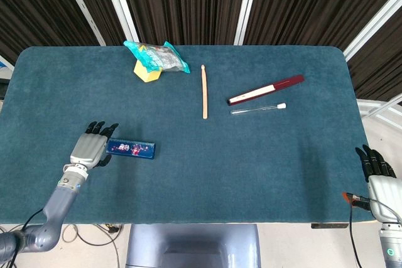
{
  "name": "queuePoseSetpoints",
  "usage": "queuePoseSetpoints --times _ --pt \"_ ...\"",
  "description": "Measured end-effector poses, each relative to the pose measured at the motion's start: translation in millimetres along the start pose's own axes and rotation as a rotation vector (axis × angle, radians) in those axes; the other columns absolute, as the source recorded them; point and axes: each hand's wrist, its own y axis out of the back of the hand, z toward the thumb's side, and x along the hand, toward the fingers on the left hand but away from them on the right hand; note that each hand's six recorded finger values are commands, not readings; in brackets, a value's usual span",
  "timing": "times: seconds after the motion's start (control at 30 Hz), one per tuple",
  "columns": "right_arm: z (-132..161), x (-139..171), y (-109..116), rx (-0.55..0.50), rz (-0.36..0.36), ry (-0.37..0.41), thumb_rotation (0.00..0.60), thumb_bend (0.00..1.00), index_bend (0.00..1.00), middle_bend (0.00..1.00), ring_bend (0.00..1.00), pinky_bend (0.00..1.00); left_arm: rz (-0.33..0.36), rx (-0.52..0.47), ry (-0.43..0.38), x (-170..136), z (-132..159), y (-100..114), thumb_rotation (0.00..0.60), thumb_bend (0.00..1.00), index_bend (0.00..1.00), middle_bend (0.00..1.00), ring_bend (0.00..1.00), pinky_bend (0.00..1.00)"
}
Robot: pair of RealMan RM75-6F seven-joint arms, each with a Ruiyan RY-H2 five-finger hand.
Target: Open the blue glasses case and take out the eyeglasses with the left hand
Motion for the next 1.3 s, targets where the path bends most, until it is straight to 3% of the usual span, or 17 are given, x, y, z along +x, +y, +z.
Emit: queuePoseSetpoints --times 0.5,1.3 --pt "-0.1 -0.3 0.2 -0.001 0.002 -0.003 0.600 0.18 0.00 0.00 0.00 0.18 -0.033 0.018 -0.016 23.1 19.0 -9.1 0.600 0.34 0.00 0.24 0.00 0.02" --pt "0.3 -0.3 0.1 0.001 0.001 -0.004 0.600 0.18 0.00 0.00 0.00 0.18 -0.062 0.015 -0.021 20.0 20.9 -14.7 0.600 0.35 0.00 0.26 0.00 0.02"
